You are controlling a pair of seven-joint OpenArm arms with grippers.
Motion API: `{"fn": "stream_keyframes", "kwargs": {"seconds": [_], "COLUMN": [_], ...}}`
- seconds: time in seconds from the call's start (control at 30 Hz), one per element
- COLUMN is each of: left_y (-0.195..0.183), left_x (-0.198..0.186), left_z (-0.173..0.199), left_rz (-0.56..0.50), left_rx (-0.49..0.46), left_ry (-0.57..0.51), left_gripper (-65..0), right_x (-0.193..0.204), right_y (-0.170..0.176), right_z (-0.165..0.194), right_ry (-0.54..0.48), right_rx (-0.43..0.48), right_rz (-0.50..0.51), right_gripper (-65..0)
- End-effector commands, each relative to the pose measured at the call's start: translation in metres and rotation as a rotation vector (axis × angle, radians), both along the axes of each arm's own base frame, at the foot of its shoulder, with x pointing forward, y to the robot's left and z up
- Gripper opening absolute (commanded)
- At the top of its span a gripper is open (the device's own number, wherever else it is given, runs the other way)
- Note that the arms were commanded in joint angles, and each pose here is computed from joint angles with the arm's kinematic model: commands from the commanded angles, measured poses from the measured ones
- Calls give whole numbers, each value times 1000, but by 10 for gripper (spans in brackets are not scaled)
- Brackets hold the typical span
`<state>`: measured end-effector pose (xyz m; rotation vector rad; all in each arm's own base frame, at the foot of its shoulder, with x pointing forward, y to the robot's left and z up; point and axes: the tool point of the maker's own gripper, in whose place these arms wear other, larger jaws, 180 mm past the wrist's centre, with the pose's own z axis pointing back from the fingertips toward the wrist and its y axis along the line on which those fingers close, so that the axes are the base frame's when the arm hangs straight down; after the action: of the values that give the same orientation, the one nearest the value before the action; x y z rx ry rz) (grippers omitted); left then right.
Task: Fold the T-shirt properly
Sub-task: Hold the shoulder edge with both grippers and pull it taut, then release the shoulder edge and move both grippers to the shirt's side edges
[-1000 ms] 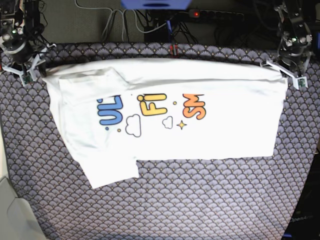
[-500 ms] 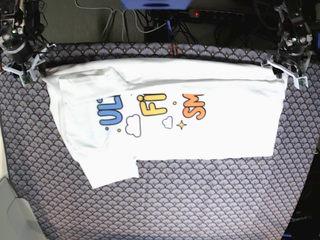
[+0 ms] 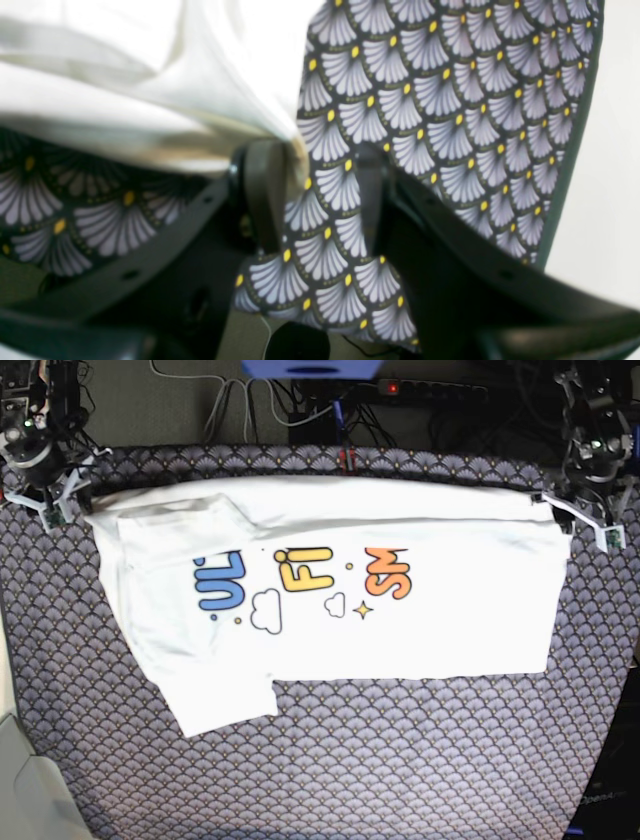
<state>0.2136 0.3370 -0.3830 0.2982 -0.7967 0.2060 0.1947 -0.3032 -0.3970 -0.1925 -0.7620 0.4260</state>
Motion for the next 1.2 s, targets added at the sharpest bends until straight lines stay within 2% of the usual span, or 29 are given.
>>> {"fn": "stream_keyframes", "kwargs": {"seconds": [0.0, 0.3, 0.7, 1.17], "left_y": [6, 4, -14, -21], "left_x": [7, 12, 43, 72], "left_z": [16, 28, 91, 112], "left_rz": [-9, -22, -79, -62], "left_rx": [38, 53, 107, 77], "left_ry": [-40, -73, -248, -347], "left_gripper": [-311, -311, -311, -311], "right_x": [9, 11, 37, 77], "right_y": [-6, -28, -34, -39], "right_z": [14, 28, 70, 102], "right_ry": [-46, -89, -215, -338], "right_rx": [-14, -40, -81, -87], "right_rz": [1, -56, -58, -73], "right_gripper": [-398, -398, -398, -398]}}
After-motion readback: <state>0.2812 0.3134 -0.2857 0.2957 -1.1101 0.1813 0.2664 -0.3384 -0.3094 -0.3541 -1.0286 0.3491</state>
